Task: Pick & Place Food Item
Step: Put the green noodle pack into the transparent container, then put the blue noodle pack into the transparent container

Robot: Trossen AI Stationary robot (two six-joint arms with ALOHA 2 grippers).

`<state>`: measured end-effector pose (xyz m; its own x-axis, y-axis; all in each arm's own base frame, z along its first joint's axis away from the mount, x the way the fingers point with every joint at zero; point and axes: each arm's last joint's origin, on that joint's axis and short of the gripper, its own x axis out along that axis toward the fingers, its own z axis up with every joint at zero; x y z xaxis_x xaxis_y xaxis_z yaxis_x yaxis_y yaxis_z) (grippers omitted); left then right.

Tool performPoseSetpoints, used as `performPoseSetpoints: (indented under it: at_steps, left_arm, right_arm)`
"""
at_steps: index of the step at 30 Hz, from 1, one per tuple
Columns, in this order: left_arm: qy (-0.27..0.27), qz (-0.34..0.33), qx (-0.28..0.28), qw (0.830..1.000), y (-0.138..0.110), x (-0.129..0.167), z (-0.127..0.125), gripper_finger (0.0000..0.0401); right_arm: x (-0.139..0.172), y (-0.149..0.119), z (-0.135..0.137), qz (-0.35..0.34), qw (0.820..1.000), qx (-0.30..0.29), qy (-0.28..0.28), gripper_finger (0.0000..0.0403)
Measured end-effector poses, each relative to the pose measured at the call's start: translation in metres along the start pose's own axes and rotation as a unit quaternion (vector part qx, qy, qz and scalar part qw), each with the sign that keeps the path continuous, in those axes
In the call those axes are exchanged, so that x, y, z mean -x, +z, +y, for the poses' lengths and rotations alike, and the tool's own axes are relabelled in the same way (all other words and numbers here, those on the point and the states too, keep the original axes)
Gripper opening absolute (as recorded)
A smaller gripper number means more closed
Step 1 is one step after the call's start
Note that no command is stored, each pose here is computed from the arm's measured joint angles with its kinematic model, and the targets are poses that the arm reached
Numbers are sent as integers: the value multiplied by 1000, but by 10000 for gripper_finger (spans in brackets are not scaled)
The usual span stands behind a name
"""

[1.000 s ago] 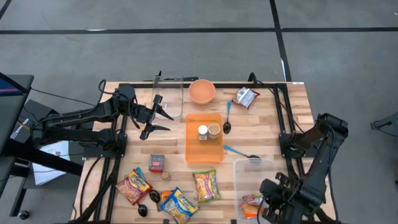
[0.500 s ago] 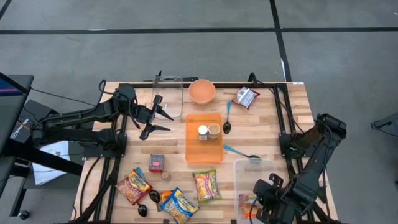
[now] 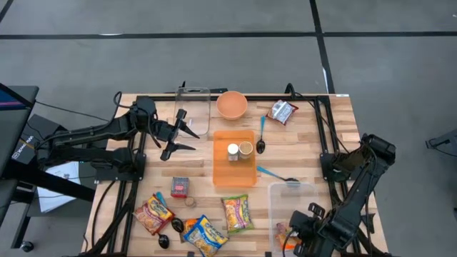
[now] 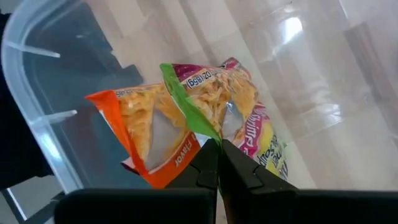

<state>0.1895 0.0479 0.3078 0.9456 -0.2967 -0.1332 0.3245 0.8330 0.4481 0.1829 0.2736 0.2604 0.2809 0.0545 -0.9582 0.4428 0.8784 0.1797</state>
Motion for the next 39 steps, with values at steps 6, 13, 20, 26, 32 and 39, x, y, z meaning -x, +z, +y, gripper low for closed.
performPoseSetpoints:
  at_steps: [6, 13, 20, 26, 32, 39]
  left_arm:
    - [0, 0, 0, 1000, 0, 0, 0, 182]
    - [-2, 3, -11, 1000, -5, -1, -2, 182]
    - [-2, 3, -10, 1000, -5, -1, -2, 182]
    - [-2, 3, -10, 1000, -5, -1, -2, 182]
    - [2, -3, -16, 1000, -4, -1, -2, 182]
    - [3, -4, -17, 1000, -3, -1, -1, 182]
  right_arm:
    - [0, -1, -5, 2, 999, -24, -27, 36]
    - [5, -4, -4, -4, 999, -26, -26, 77]
    - [23, -10, 2, -63, 998, -8, -13, 113]
    - [47, -19, 5, -159, 987, 23, -2, 148]
    - [61, -23, 3, -255, 966, 48, -12, 174]
    - [60, -9, 2, -287, 956, 58, -30, 184]
